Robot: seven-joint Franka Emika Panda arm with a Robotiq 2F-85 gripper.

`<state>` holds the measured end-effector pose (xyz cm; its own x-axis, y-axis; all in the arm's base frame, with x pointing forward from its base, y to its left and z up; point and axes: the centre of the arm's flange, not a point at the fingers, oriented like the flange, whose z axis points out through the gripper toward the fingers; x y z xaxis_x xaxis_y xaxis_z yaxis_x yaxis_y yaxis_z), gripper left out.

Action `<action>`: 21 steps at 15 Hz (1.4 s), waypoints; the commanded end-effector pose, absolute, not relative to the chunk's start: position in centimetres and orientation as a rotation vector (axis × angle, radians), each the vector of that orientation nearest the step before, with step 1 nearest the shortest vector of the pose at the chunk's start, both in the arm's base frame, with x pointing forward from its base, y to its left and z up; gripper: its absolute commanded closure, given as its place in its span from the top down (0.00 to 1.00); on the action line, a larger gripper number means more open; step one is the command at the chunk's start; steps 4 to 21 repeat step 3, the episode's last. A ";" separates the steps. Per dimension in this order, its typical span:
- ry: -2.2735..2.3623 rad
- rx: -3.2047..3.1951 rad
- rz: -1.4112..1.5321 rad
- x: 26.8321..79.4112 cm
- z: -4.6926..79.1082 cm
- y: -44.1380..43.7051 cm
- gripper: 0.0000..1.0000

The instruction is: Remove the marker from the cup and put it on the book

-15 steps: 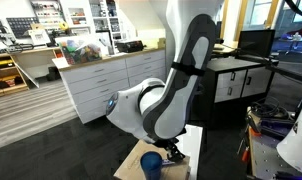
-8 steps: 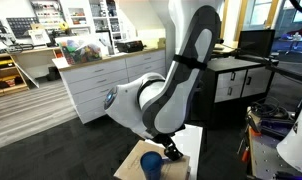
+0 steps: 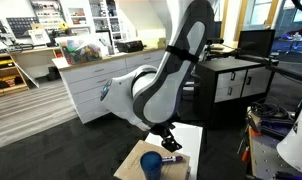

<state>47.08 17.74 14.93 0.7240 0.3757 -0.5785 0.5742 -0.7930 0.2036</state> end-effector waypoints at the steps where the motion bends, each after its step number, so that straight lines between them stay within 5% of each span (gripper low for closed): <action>1: 0.727 2.561 -0.748 47.3 15.1 17.7 1.00; 21: 0.722 2.562 -0.752 47.4 15.2 17.6 1.00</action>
